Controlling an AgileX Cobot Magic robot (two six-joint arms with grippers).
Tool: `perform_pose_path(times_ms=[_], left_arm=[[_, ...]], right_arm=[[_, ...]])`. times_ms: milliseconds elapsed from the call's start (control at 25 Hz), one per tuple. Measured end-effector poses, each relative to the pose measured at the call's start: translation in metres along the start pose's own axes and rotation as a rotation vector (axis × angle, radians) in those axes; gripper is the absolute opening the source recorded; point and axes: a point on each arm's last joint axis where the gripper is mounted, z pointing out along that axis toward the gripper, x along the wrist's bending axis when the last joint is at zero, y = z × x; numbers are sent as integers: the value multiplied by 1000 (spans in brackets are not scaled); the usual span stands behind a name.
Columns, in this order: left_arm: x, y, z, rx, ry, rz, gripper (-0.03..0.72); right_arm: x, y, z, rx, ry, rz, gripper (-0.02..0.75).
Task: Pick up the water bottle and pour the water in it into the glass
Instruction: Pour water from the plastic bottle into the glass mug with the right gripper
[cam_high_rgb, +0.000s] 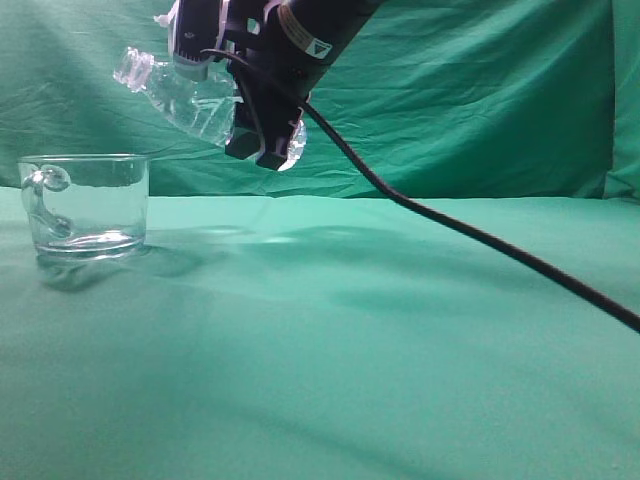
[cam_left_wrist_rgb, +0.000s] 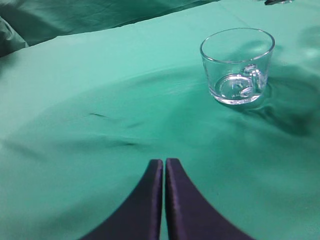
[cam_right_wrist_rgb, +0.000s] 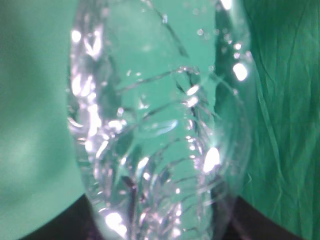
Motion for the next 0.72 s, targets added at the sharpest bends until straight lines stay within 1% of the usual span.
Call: perform_pose_path(times_ms=[160, 200, 400, 720], left_arm=[[0, 0, 0, 0, 0, 0, 0], [0, 0, 0, 0, 0, 0, 0], [0, 0, 0, 0, 0, 0, 0], [0, 0, 0, 0, 0, 0, 0]], right_arm=[[1, 7, -1, 50, -38, -13, 333], [2, 10, -1, 61, -48, -17, 313], [6, 22, -2, 52, -49, -29, 313], [4, 18, -2, 90, -73, -26, 313]])
